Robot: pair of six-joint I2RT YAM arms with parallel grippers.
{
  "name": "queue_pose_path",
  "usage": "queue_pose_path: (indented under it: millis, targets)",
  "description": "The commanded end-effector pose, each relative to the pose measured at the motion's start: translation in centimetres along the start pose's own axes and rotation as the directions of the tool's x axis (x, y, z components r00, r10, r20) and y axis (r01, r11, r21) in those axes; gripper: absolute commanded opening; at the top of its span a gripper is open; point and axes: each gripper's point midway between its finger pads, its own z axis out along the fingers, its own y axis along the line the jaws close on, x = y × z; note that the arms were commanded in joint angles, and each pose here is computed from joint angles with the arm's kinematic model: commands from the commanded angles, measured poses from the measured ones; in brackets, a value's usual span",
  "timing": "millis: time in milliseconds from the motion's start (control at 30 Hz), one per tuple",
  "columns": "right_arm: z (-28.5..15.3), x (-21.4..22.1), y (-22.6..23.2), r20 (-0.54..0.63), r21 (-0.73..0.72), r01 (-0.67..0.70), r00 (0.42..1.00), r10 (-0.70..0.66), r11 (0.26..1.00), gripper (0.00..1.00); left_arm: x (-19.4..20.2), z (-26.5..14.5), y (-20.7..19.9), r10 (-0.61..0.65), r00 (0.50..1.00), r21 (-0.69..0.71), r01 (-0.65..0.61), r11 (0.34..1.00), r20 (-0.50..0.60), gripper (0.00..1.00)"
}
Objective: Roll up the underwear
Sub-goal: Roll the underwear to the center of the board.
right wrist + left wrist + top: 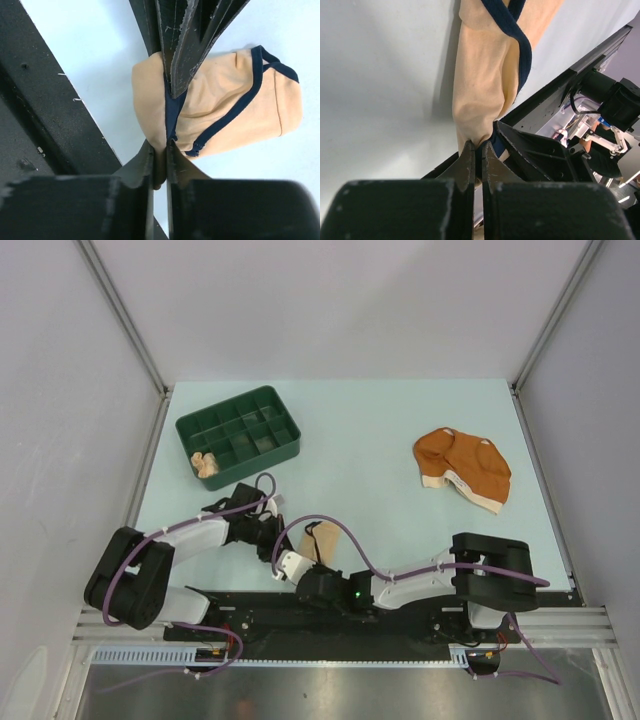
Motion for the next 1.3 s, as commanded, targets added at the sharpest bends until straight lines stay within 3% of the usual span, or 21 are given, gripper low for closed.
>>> queue_pose_path:
  millis: [0, 133, 167, 267, 367, 600, 800, 1267]
  targets:
    - [0.1, -1.4, 0.4, 0.057, -0.016, -0.035, 0.998, 0.036, 0.999, 0.00, -0.2, -0.2, -0.8, 0.029, 1.000, 0.046, -0.029, 0.999, -0.003, 0.04]
    - [-0.4, -1.7, 1.5, 0.033, -0.145, -0.091, 0.995, 0.097, 0.985, 0.00, -1.3, -0.6, -0.8, 0.035, 0.998, 0.044, -0.037, 0.998, 0.056, 0.40]
    - [-0.8, -1.9, 1.9, 0.024, -0.196, -0.107, 0.993, 0.114, 0.975, 0.00, -2.1, -1.0, -0.8, 0.031, 0.995, 0.051, -0.035, 0.998, 0.095, 0.57]
    - [-1.2, -2.3, 1.9, -0.006, -0.283, -0.186, 0.981, 0.192, 0.941, 0.00, -3.8, -2.1, -0.7, 0.029, 0.980, 0.040, -0.037, 0.998, 0.195, 0.76]
    - [-1.3, -2.8, 1.7, -0.045, -0.380, -0.269, 0.961, 0.273, 0.885, 0.00, -4.6, -2.4, 0.1, 0.022, 0.964, 0.016, -0.027, 1.000, 0.267, 0.82]
    - [-0.5, -1.8, 0.5, -0.176, -0.510, -0.421, 0.905, 0.388, 0.751, 0.00, -5.9, -3.5, 2.0, 0.060, 0.898, -0.065, -0.035, 0.997, 0.435, 0.84]
    - [0.3, -0.8, 0.1, -0.255, -0.564, -0.501, 0.862, 0.439, 0.656, 0.00, -7.5, -6.1, 0.5, 0.187, 0.788, -0.091, -0.165, 0.982, 0.587, 0.85]
    - [1.6, 0.5, -2.9, -0.395, -0.553, -0.687, 0.714, 0.577, 0.472, 0.00, -5.3, -4.0, -1.8, 0.298, 0.747, -0.005, -0.367, 0.930, 0.594, 0.78]
